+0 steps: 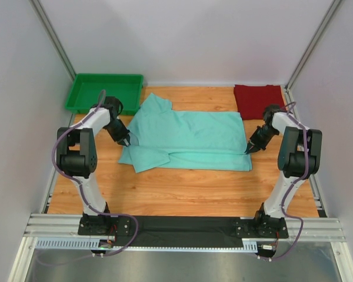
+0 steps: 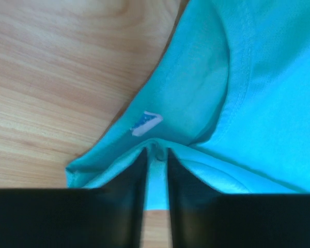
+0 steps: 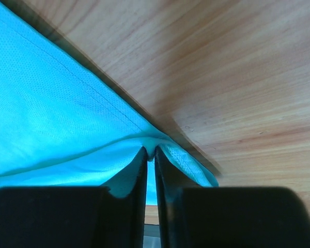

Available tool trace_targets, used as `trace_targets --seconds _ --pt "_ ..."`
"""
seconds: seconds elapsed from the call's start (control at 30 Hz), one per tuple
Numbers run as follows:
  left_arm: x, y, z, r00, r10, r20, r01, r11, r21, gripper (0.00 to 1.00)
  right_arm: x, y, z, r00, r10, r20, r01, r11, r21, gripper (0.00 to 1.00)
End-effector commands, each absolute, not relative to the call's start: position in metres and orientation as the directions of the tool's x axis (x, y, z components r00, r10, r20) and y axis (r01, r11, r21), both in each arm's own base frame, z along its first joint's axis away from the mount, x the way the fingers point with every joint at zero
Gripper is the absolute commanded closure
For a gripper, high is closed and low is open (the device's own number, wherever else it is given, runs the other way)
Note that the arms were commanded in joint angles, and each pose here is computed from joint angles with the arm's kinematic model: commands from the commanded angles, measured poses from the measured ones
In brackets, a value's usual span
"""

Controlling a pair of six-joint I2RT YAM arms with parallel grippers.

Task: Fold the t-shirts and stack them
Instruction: Fold the tshirt

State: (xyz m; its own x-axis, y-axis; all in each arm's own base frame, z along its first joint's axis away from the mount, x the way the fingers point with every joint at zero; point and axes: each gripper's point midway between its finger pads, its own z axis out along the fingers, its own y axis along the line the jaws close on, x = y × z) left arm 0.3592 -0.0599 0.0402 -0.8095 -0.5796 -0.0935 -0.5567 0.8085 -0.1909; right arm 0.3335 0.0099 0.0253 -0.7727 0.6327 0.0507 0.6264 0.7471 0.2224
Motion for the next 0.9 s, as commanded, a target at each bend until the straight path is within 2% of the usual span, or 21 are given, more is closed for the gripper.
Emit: trace_targets --seconds 0.0,0.07,0.17,0.23,0.27,0.3,0.33,0.4,0.43,0.5,0.53,0.6,0.63,0.7,0.77,0.87 --pt "0.385 -0.05 0.071 -0.811 -0.533 -0.244 -0.503 0.846 -0.178 0.63 0.363 -0.004 0.038 -0.795 0.604 -0.051 0.582 0.785 0.213 0.85" --pt "0.386 -0.044 0.088 -0.817 -0.49 -0.303 -0.465 0.871 -0.155 0.41 0.363 -0.016 0.05 -0.816 0.571 -0.092 0.554 0.818 0.157 0.75" --pt "0.372 -0.044 0.118 -0.832 -0.419 -0.364 -0.393 0.908 -0.147 0.34 0.363 -0.024 0.083 -0.831 0.525 -0.184 0.512 0.851 0.115 0.63" --pt "0.351 -0.045 0.128 -0.84 -0.389 -0.377 -0.36 0.921 -0.148 0.34 0.355 -0.011 0.091 -0.847 0.493 -0.198 0.477 0.87 0.125 0.61" --pt "0.345 -0.047 0.128 -0.842 -0.387 -0.376 -0.351 0.922 -0.162 0.36 0.354 0.0 0.102 -0.852 0.474 -0.223 0.447 0.88 0.163 0.6" --pt "0.342 -0.057 0.138 -0.831 -0.392 -0.395 -0.322 0.918 -0.232 0.4 0.344 0.022 0.097 -0.877 0.435 -0.201 0.404 0.897 0.179 0.6" --pt "0.327 -0.062 0.121 -0.849 -0.396 -0.35 -0.324 0.913 -0.249 0.5 0.34 0.036 0.097 -0.886 0.422 -0.193 0.383 0.9 0.209 0.6" --pt "0.326 -0.081 0.114 -0.849 -0.421 -0.32 -0.306 0.884 -0.353 0.63 0.332 0.083 0.094 -0.916 0.361 -0.173 0.301 0.906 0.296 0.61" --pt "0.318 -0.085 0.099 -0.857 -0.434 -0.277 -0.325 0.873 -0.363 0.74 0.322 0.091 0.083 -0.925 0.35 -0.148 0.296 0.908 0.296 0.61" --pt "0.321 -0.094 0.089 -0.864 -0.442 -0.243 -0.324 0.855 -0.404 0.82 0.321 0.103 0.074 -0.929 0.345 -0.136 0.287 0.9 0.329 0.64" --pt "0.323 -0.095 0.084 -0.864 -0.44 -0.244 -0.322 0.856 -0.405 0.87 0.318 0.102 0.068 -0.926 0.356 -0.121 0.302 0.896 0.326 0.72" --pt "0.33 -0.088 0.074 -0.864 -0.43 -0.26 -0.321 0.871 -0.373 0.89 0.319 0.097 0.063 -0.927 0.349 -0.137 0.298 0.907 0.296 0.8" --pt "0.335 -0.087 0.074 -0.866 -0.418 -0.275 -0.308 0.879 -0.364 0.9 0.318 0.093 0.058 -0.93 0.342 -0.131 0.297 0.914 0.277 0.88" --pt "0.338 -0.082 0.061 -0.876 -0.409 -0.257 -0.319 0.89 -0.327 0.91 0.315 0.085 0.05 -0.932 0.341 -0.123 0.307 0.923 0.231 0.94" --pt "0.341 -0.079 0.054 -0.878 -0.414 -0.241 -0.333 0.889 -0.314 0.99 0.308 0.075 0.041 -0.933 0.342 -0.11 0.321 0.931 0.172 0.96" --pt "0.331 -0.072 0.03 -0.884 -0.432 -0.177 -0.381 0.887 -0.261 1.0 0.301 0.064 0.029 -0.93 0.349 -0.113 0.335 0.933 0.13 0.97"
